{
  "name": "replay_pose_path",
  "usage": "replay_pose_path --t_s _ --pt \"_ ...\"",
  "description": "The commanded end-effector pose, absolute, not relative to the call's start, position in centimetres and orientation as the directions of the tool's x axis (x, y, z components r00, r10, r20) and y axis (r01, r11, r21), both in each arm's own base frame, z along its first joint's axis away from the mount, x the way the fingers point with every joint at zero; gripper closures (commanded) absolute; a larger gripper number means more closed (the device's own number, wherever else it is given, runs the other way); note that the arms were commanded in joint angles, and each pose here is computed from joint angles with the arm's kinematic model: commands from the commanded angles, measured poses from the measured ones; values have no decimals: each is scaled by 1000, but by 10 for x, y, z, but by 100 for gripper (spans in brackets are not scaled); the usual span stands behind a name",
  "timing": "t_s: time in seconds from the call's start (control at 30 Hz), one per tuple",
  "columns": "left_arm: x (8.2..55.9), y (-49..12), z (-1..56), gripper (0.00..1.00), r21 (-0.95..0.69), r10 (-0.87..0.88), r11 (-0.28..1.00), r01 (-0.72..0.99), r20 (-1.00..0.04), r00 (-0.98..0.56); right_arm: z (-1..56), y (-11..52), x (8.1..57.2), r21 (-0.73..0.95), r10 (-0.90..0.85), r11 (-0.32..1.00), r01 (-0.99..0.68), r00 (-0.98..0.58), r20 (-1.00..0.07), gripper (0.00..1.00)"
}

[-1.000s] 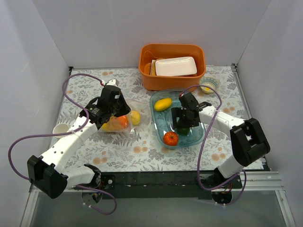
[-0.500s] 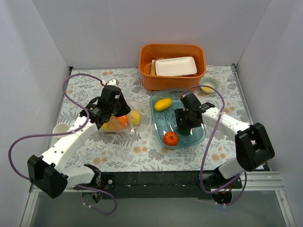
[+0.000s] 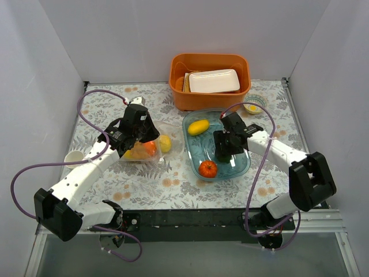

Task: Place the food in the zip-top bag and seal the zipper
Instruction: Pick up the fake fruit from the bin.

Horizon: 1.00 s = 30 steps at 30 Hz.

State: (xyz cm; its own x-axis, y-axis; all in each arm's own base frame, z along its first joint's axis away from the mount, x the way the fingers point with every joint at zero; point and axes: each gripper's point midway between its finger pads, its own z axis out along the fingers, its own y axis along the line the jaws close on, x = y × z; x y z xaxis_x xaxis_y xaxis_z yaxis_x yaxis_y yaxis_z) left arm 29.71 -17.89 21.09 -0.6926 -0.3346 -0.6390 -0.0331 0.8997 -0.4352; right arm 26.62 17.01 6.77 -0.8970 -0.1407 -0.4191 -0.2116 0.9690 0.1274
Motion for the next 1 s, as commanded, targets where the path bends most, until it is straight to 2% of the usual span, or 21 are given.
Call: replay_pose_path --t_s 0.0,0.27,0.5,0.97 --pt "299 -181 229 100 -456 -348 890 -13 -660 -666 120 189 283 226 -73 947 -228 -840 -538 65" --pt "300 -182 232 100 -456 -344 890 -7 -662 -665 176 233 283 435 5 835 -337 -786 -618 65" --pt "299 -185 230 100 -468 -347 884 -1 -654 -672 213 283 283 615 76 655 -439 -771 -632 65" --pt "298 -190 236 100 -489 -351 872 14 -646 -677 217 381 271 723 19 462 -514 -809 -587 66"
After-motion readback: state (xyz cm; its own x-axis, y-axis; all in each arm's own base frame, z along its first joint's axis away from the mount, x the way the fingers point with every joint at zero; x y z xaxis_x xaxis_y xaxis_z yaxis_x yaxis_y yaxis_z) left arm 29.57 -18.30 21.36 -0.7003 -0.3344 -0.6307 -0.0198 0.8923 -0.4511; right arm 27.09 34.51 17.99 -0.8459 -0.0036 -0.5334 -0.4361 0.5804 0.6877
